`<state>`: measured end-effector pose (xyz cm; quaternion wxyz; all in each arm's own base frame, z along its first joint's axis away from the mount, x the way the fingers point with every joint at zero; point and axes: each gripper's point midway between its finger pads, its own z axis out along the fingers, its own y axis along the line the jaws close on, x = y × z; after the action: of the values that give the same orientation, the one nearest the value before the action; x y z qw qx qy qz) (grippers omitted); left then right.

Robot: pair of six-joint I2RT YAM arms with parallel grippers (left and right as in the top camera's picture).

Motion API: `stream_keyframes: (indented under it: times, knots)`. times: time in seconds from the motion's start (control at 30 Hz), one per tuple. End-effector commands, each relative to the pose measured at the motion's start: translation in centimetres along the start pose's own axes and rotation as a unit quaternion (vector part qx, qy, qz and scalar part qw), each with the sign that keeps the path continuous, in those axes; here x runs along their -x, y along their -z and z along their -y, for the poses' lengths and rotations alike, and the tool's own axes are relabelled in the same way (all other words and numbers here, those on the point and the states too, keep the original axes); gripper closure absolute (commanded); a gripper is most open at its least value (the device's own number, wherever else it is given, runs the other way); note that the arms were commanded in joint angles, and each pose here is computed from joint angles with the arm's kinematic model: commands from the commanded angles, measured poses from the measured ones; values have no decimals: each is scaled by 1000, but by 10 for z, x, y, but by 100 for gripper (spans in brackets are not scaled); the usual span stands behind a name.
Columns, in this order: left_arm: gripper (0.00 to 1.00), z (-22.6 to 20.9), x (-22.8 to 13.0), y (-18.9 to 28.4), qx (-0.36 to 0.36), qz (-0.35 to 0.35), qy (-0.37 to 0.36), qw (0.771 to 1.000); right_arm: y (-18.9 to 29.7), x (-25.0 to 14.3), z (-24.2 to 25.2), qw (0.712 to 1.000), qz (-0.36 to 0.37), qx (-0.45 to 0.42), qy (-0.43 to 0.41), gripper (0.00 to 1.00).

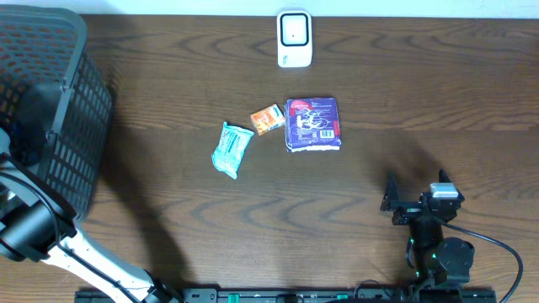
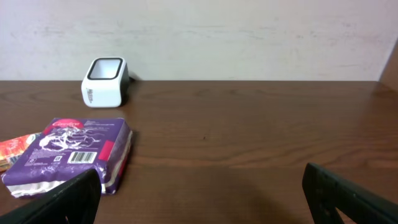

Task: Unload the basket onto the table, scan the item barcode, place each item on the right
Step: 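Grasp the blue snack bag in the basket with the left gripper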

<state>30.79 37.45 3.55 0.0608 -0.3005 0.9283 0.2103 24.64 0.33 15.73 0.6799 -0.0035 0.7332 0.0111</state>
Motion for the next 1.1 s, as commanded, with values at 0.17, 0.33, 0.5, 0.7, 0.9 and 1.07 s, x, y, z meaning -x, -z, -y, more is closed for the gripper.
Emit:
stream_keyframes:
  times: [0.17,0.33,0.5,0.7,0.9,1.07]
  knots:
    - [93,18,-20,-10,-21,-37,-8,999,0,-1,0,1000,-1,0,8,1]
    - [93,33,9,39,-57,27,54,997,0,-1,0,1000,-1,0,8,1]
    - [93,71,57,143,-186,166,69,966,0,-1,0,1000,-1,0,8,1]
    - [93,74,95,309,-279,359,137,880,0,-1,0,1000,-1,0,8,1]
    - [93,79,70,446,-372,462,161,789,0,-1,0,1000,-1,0,8,1]
    - [92,121,27,511,-440,476,107,754,0,-1,0,1000,-1,0,8,1]
